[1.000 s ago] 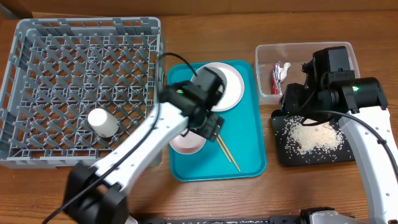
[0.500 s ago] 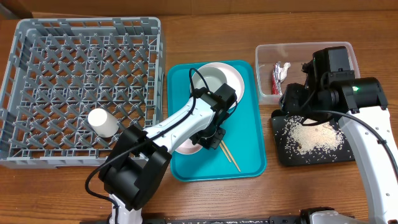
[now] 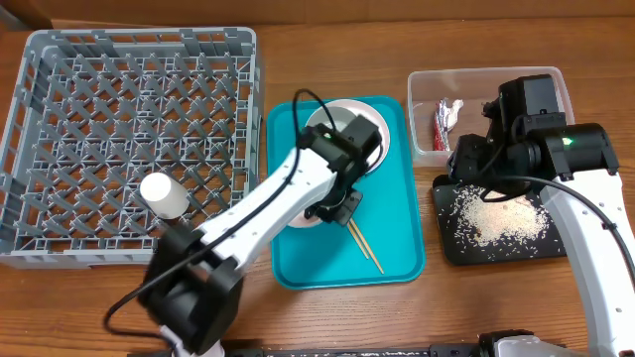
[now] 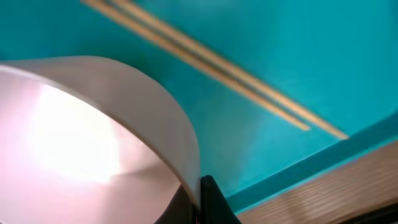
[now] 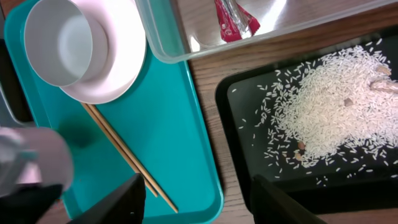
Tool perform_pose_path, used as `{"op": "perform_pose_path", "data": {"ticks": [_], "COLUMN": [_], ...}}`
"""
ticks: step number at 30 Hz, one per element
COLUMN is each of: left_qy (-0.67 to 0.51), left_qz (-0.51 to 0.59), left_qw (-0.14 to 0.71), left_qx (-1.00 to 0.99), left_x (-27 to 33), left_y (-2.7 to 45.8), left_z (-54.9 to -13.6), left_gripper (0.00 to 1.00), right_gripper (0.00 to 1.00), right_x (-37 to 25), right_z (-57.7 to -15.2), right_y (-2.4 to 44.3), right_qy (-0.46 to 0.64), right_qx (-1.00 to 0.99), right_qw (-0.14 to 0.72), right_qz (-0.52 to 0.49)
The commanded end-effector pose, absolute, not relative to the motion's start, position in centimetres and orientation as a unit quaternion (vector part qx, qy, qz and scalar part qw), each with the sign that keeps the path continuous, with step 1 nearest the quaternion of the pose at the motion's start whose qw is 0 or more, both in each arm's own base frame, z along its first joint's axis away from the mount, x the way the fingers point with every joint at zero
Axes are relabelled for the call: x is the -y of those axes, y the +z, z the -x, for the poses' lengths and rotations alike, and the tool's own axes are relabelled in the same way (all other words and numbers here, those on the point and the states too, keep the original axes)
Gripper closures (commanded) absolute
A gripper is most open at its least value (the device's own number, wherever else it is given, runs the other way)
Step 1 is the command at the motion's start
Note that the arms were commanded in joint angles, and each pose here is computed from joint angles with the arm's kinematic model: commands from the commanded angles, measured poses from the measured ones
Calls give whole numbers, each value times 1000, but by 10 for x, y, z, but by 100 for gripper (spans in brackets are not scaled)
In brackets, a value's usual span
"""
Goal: Sort waste into correct bins and load items into the dishwasher
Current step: 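Carry the pink-white bowl to the dish rack and set it down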
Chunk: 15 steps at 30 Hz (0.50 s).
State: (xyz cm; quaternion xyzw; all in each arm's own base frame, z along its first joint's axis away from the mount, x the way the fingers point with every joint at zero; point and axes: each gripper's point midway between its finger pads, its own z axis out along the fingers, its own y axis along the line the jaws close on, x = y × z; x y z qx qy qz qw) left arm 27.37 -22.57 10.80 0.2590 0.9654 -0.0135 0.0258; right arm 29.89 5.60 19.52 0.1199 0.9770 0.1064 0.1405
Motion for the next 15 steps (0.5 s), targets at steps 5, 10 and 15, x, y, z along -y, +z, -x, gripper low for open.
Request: {"op": "perform_pose_path", "data": {"ticks": [5,10,15], "left_qy": [-47,-131,-227], "left_qz": [-225,-229,-220], "left_qw": [173,206,251], "left_qx": [-958,-942,-915], "left_x": [188,159,125], "left_y": [207,232,258], "left_z": [-320,-346,-370], "left_gripper": [96,96,96], "right_gripper": [44,44,44], "right_x": [-52,-52,-52], "right_z": [-300,-300,-300], "right_y": [200,200,200], "right_qy": [100,100,100], "right_qx": [-976,-976,-976], "right_qw": [150,150,150], "right_qz": [-124,-124,-124]}}
